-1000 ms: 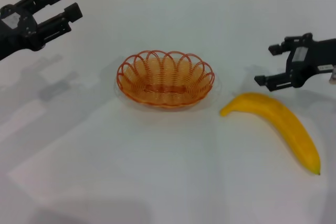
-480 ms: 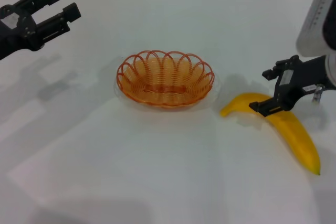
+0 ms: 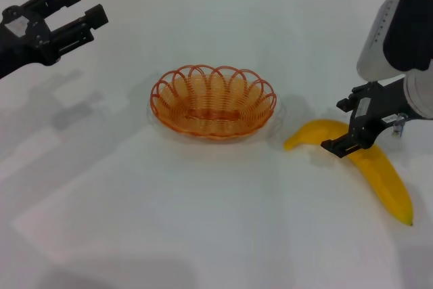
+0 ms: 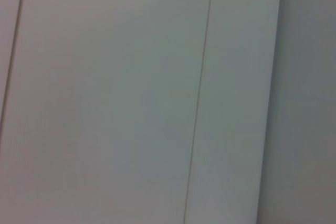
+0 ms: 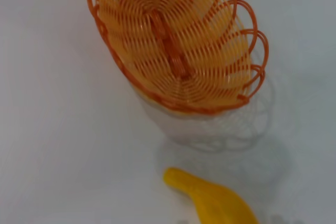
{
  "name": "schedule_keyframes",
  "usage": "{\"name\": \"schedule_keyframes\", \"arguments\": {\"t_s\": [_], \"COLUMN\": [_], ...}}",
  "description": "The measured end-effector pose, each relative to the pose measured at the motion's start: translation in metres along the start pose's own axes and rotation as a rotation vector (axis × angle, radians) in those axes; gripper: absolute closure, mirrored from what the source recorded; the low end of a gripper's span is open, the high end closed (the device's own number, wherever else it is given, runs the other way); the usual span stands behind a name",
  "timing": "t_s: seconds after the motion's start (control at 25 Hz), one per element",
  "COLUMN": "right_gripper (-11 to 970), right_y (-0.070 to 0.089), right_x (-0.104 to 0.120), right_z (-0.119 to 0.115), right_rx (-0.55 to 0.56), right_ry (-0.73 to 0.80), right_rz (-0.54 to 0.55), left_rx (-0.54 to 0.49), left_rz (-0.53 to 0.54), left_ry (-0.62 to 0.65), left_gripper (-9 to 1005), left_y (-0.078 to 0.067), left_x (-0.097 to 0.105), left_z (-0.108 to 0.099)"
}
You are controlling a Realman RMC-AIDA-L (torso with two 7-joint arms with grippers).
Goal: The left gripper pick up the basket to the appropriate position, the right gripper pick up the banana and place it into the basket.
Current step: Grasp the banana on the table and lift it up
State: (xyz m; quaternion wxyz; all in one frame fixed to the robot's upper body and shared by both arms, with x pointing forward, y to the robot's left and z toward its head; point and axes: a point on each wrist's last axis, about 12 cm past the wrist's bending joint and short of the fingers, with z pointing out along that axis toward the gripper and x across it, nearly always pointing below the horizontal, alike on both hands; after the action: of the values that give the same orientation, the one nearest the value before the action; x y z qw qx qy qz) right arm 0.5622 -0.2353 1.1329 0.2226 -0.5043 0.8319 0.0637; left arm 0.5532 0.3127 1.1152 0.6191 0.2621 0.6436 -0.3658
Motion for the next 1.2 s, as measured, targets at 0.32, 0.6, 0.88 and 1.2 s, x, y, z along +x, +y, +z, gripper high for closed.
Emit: {"name": "schedule_keyframes", "arguments": {"t_s": [0.32, 0.6, 0.88, 1.2], "right_gripper": [99, 99, 124, 153], "right_y": [-0.006, -0.007, -0.005, -0.006], "right_x": [-0.001, -0.001, -0.002, -0.004], "right_z": [0.008, 0.01, 0.013, 0.015], "right_rx": [0.001, -0.006, -0.018, -0.026], "right_ry": [0.068, 0.088, 0.098, 0.104], "right_rz": [0.0, 0.001, -0.003, -0.006], "left_rx": [0.004, 0.005, -0.005, -0.004], "left_rz": [-0.001, -0.003, -0.005, -0.003], "left_ry": [0.001, 0.002, 0.006, 0.006], "left_gripper": [219, 219, 218, 218], "left_y": [0.0, 0.0, 0.0, 0.0], "left_x": [0.0, 0.001, 0.002, 0.002], "left_z": [0.001, 0.002, 0.002, 0.002]}}
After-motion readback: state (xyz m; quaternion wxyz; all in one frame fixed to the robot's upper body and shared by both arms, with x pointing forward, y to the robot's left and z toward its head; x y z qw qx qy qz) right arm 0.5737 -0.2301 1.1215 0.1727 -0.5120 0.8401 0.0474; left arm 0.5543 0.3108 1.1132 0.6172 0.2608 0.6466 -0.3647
